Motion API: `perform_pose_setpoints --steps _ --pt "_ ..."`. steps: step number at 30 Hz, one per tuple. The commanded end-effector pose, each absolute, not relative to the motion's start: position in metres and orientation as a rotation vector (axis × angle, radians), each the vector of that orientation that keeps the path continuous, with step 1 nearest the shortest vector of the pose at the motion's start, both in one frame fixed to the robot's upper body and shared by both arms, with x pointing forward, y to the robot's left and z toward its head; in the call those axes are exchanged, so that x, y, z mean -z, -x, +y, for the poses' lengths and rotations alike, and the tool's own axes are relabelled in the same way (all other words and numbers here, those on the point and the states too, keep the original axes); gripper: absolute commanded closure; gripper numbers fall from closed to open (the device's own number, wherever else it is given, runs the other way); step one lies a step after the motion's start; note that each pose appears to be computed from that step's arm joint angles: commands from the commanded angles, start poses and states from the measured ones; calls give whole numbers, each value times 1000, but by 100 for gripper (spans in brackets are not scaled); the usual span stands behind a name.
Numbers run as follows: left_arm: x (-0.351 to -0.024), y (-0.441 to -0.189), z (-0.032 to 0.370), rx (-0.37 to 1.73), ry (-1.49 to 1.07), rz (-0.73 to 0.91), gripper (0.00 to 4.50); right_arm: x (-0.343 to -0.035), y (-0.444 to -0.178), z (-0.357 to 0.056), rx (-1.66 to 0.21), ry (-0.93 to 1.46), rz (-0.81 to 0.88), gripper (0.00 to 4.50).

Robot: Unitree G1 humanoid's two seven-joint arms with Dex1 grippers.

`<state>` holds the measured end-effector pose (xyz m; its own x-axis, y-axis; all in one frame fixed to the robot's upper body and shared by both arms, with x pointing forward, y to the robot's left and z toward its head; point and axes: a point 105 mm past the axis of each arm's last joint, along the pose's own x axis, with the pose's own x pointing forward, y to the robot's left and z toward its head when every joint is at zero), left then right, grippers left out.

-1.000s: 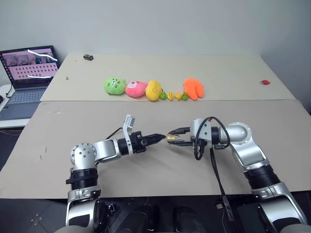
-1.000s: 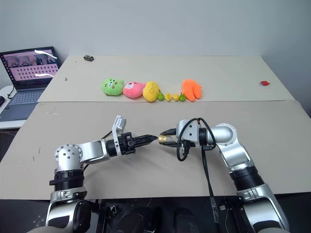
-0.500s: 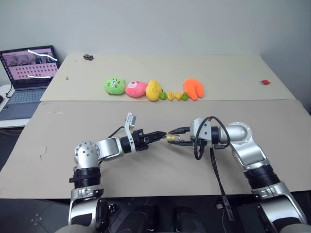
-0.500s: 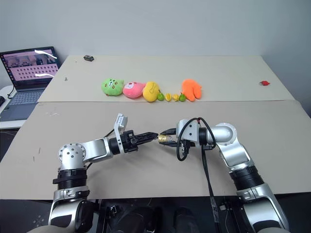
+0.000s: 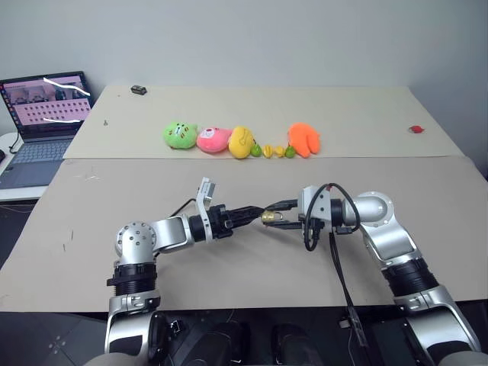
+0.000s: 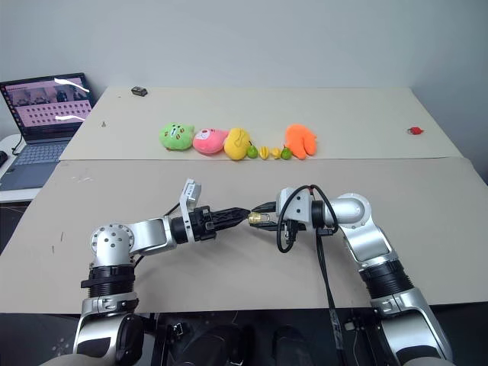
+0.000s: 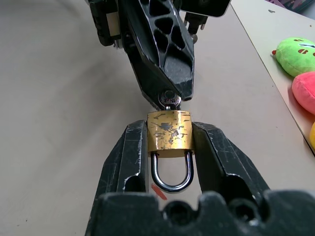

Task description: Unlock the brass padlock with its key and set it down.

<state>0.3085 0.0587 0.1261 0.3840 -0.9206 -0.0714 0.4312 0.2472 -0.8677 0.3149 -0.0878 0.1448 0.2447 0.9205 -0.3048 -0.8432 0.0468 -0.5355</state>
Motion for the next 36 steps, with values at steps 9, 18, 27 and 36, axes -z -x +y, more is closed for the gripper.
perform_pose_setpoints --steps 9,18,27,36 --pt "-134 -301 55 1082 872 649 256 -158 -315 -85 -1346 741 -200 357" --pt "-136 -307 60 1050 912 620 437 -157 -316 -86 -1348 743 -193 357" --pt "-137 -305 58 1065 899 627 444 -158 -316 -86 -1348 739 -199 357" --pt "-127 -292 50 1095 720 652 444 -159 -316 -86 -1344 743 -205 357"
